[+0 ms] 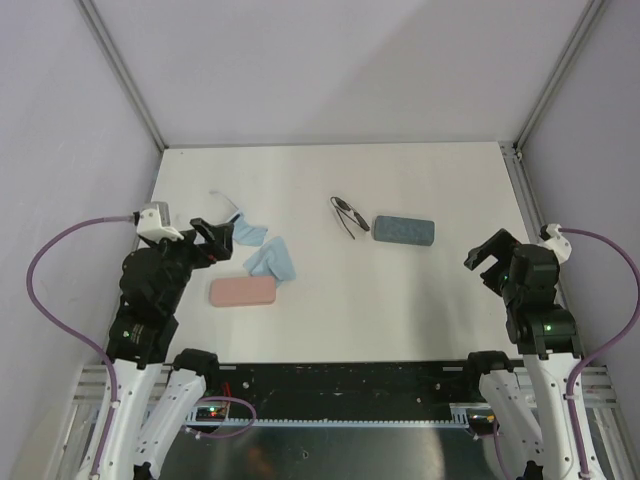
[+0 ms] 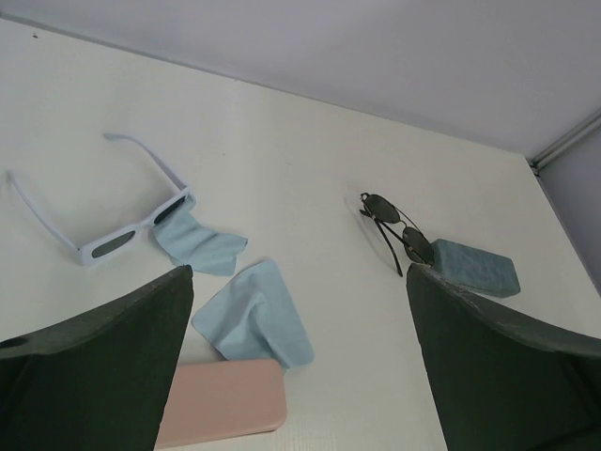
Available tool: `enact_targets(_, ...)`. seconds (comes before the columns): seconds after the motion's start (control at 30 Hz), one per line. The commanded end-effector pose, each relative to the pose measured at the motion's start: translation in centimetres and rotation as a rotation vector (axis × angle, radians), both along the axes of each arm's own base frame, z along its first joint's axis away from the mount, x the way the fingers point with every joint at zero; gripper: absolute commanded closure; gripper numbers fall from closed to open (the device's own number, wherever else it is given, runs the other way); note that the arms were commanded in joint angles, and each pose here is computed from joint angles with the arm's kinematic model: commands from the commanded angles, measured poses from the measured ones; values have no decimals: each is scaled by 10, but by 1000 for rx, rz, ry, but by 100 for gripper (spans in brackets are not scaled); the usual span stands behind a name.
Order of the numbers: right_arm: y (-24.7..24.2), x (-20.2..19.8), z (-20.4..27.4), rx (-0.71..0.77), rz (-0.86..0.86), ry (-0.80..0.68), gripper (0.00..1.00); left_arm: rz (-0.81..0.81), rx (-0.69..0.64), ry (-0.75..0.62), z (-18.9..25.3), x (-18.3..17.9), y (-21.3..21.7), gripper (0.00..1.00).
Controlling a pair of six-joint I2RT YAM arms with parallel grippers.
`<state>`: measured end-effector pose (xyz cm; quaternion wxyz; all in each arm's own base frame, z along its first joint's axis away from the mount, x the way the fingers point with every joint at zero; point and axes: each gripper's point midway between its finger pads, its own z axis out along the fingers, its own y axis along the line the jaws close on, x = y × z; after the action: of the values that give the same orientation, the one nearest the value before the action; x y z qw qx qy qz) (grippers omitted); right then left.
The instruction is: Organize the sunglasses
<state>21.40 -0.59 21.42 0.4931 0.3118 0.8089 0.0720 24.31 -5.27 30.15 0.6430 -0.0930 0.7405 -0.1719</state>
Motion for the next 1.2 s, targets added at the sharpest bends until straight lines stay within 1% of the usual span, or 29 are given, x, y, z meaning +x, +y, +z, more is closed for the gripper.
enact_targets(0.0, -8, 2, 16, -12, -44, -42, 1, -26, 18, -19, 9, 0, -3, 0)
enact_targets(0.17, -11, 3, 12, -22, -61, -18, 1, -30, 21, 4, 2, 3, -4, 0)
enact_targets(0.3, -10, 8, 1, -13, -66, 49, 1, -100, 30, 6, 4, 3, -16, 0)
enact_targets(0.5, -1, 28, -17, 93, -113, 122, 1, -155, 96, 42, -7, 9, -22, 0)
enact_targets(0.67, 14, 59, -34, 256, -186, 165, 1, -203, 129, 82, -25, 11, -28, 0)
enact_targets(0.83, 41, 96, -52, 389, -204, 186, 1, -266, 146, 79, -32, 4, -37, 0)
enact_targets(1.03, 74, 138, -75, 470, -216, 232, 1, -257, 122, 104, -49, 1, -36, 0)
enact_targets(1.17, 85, 164, -90, 518, -247, 257, 1, -264, 93, 128, -63, -4, -39, 0)
